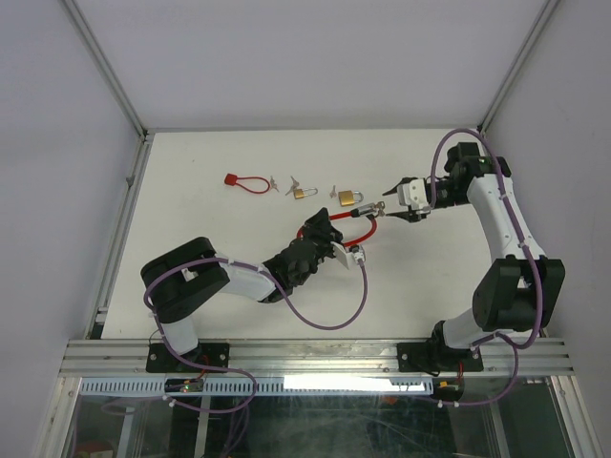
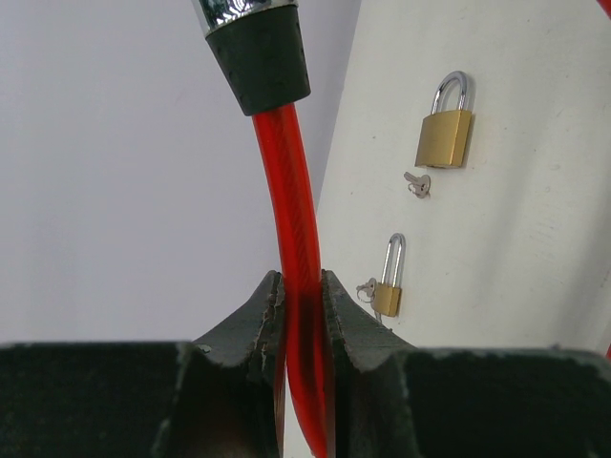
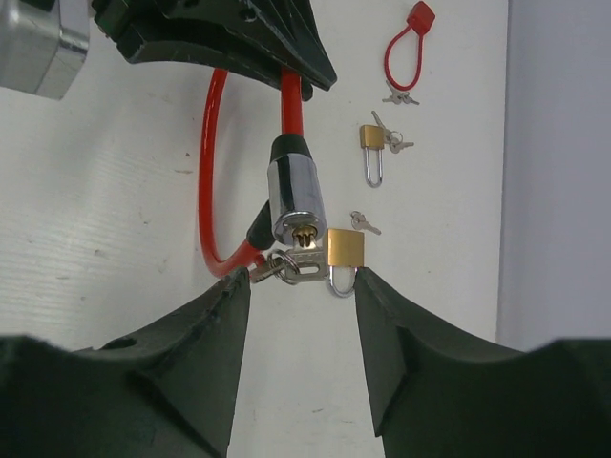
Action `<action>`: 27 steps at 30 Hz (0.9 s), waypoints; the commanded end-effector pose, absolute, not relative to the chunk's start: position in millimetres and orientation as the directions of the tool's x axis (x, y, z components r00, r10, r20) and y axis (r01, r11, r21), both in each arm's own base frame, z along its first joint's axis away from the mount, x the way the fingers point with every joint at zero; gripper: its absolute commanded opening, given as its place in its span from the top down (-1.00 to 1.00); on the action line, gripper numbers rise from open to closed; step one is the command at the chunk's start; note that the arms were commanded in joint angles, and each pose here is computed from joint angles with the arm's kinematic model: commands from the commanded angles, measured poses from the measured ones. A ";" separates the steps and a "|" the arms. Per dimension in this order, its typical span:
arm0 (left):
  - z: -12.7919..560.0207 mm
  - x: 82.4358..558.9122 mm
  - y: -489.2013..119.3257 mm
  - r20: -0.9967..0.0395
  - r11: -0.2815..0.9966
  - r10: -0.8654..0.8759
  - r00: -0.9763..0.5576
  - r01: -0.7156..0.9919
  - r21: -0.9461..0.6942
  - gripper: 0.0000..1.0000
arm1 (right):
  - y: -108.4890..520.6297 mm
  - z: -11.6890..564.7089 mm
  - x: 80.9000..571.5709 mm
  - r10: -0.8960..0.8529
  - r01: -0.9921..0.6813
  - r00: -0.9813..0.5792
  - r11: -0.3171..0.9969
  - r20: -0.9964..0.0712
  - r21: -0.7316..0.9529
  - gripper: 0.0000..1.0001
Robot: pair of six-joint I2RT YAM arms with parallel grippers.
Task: Lock with the key
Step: Lock the lock.
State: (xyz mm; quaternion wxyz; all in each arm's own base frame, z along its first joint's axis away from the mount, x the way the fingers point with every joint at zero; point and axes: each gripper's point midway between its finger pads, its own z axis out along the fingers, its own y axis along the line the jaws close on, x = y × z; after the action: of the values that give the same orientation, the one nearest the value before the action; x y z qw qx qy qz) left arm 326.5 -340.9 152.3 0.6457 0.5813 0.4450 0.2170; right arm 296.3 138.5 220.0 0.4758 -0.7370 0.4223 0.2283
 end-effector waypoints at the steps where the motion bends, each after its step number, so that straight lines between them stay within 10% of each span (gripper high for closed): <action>1: 129.8 327.0 -335.1 -0.284 0.158 0.826 0.487 0.283 0.946 1.00 | 139.7 239.9 314.0 -0.368 -0.611 0.782 -0.294 -0.503 -0.735 0.00; 27: 132.5 326.1 -335.5 -0.288 0.161 0.821 0.493 0.283 0.945 1.00 | 147.1 225.3 313.7 -0.409 -0.617 0.779 -0.370 -0.475 -0.694 0.53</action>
State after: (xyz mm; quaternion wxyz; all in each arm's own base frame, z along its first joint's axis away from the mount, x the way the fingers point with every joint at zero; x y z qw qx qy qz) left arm 326.4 -341.0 151.9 0.6452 0.5820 0.4449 0.2168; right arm 310.6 144.9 208.0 0.4488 -0.7861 0.3896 0.1700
